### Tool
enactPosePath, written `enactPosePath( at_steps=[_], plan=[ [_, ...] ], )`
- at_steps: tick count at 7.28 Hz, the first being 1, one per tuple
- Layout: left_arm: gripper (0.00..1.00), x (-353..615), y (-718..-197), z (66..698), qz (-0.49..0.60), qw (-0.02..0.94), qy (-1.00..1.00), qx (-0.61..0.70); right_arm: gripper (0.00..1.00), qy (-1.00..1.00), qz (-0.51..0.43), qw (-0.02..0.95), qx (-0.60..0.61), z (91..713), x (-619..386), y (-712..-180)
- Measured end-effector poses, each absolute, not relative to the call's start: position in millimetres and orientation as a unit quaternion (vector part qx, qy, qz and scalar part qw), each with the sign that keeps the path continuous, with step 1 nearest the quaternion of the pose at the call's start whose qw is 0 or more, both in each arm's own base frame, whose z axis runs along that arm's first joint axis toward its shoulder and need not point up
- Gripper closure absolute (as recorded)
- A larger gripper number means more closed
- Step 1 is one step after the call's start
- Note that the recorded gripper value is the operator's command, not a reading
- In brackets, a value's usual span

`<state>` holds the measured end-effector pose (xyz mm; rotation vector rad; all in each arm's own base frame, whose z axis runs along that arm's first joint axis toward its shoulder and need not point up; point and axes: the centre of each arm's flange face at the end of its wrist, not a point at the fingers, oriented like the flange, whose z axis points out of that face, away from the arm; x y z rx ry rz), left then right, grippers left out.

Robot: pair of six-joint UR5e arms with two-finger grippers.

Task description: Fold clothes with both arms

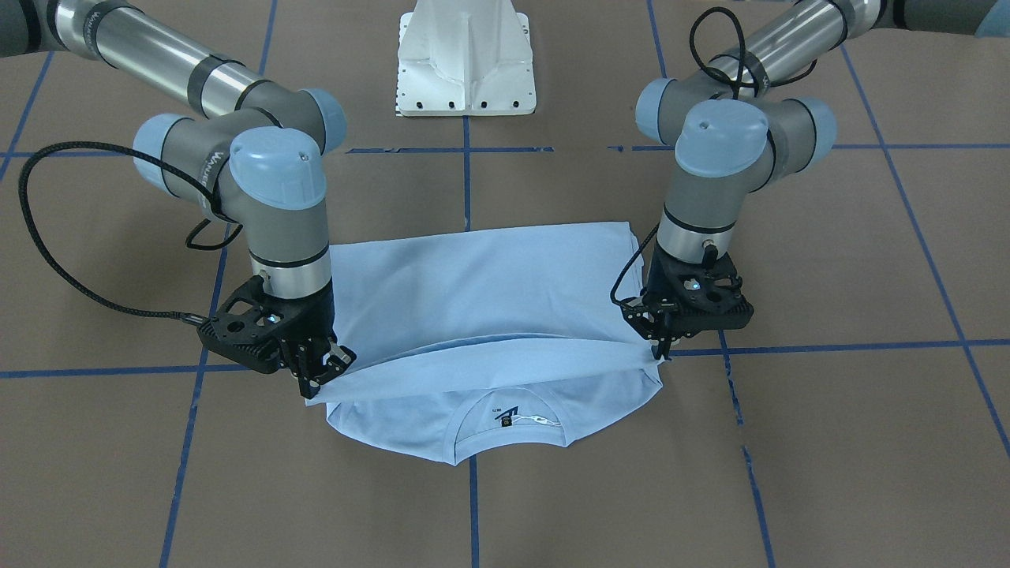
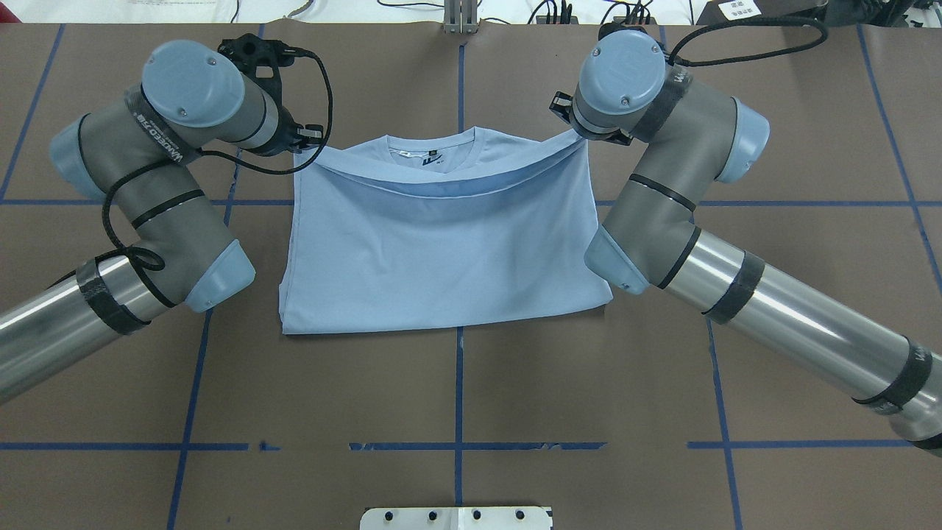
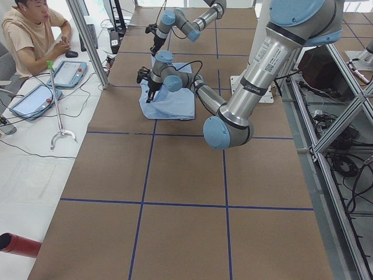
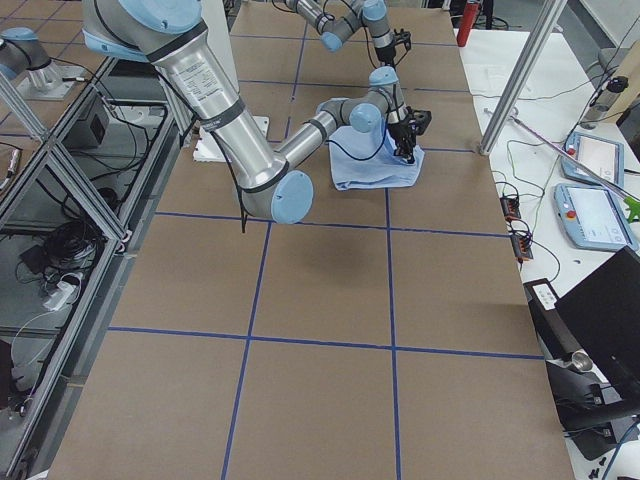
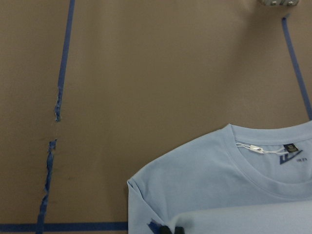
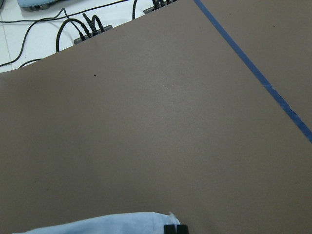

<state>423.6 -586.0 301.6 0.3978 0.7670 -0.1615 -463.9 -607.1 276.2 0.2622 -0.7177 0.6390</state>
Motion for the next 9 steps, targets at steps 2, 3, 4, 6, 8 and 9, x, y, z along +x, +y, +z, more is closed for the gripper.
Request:
enactPosePath(
  at_steps=[2, 3, 4, 6, 8, 9],
  plan=[
    [1.00, 435, -595, 321, -0.077, 0.905, 0.370, 0.193, 0.92, -0.334, 0.304, 0.884, 0.121, 294, -478, -612],
    [0.37, 438, -595, 325, -0.075, 0.905, 0.370, 0.193, 0.01, -0.332, 0.301, 0.886, 0.120, 298, -481, -611],
    [0.00, 437, -594, 326, -0.066, 0.905, 0.370, 0.198, 0.00, -0.332, 0.300, 0.886, 0.119, 299, -482, -611],
    [0.00, 425, -582, 324, -0.025, 0.899, 0.376, 0.223, 0.00, -0.341, 0.288, 0.886, 0.126, 289, -476, -609],
    [0.00, 400, -540, 321, 0.003, 0.886, 0.402, 0.230, 0.00, -0.348, 0.249, 0.892, 0.145, 281, -465, -606],
    [0.00, 390, -507, 327, 0.011, 0.882, 0.418, 0.217, 0.00, -0.349, 0.242, 0.893, 0.149, 280, -462, -604]
  ],
)
